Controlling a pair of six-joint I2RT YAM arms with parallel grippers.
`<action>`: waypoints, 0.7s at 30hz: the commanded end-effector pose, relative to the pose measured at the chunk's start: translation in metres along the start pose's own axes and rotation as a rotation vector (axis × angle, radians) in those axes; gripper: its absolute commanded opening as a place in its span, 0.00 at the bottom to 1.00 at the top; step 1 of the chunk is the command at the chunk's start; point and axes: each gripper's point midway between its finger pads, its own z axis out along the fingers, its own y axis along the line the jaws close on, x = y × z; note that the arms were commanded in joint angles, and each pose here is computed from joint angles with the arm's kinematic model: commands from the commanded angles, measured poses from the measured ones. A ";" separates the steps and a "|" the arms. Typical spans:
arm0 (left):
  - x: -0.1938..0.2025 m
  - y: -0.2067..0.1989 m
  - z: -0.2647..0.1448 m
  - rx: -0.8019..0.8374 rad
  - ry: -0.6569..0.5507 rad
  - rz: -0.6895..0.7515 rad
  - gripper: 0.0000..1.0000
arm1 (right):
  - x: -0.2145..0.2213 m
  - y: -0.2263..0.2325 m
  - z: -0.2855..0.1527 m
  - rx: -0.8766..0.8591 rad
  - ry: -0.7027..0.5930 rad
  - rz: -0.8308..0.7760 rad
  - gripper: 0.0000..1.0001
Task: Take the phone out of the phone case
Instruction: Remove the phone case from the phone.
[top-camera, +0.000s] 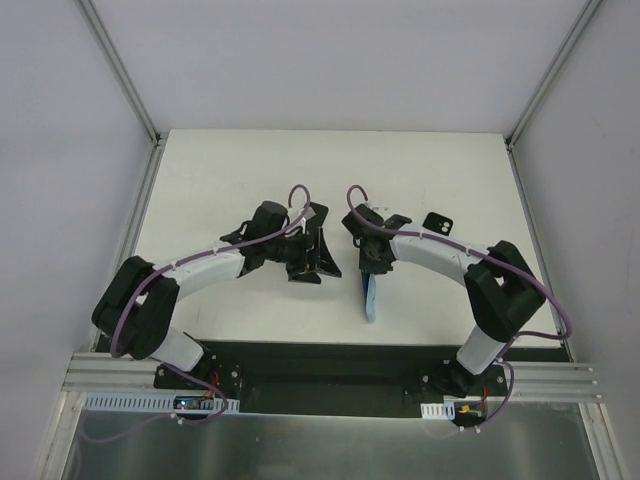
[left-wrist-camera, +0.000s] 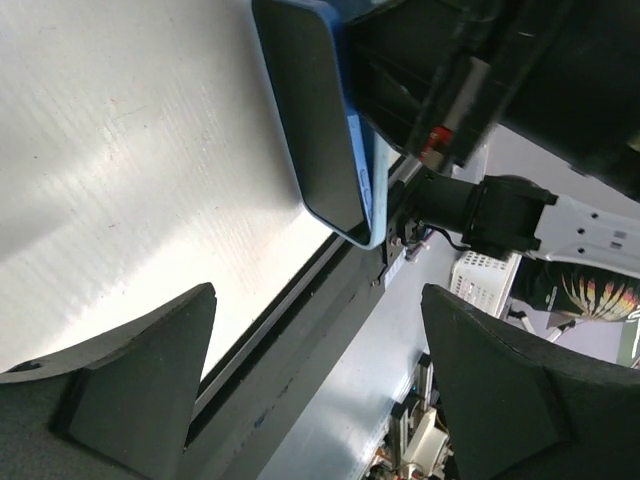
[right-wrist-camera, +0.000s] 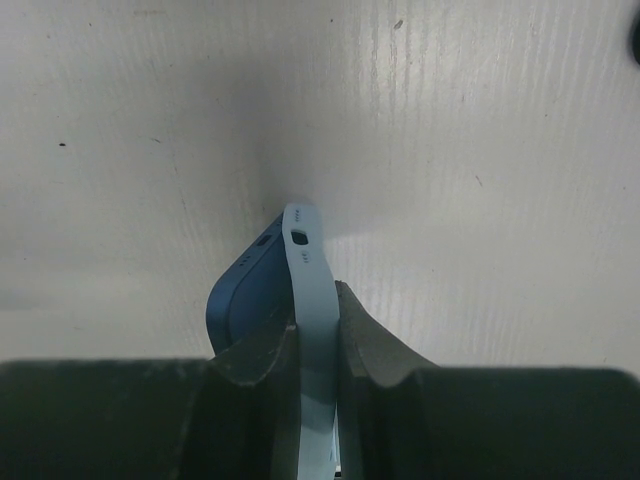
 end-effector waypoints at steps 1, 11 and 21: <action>-0.009 -0.006 0.024 -0.016 -0.045 -0.011 0.82 | 0.090 -0.009 0.050 0.019 0.295 -0.017 0.01; -0.012 0.031 0.065 -0.190 -0.088 -0.033 0.78 | 0.094 0.000 0.052 -0.016 0.315 0.013 0.02; -0.011 0.035 0.074 -0.216 -0.141 -0.026 0.77 | 0.098 0.010 0.053 -0.049 0.328 0.114 0.01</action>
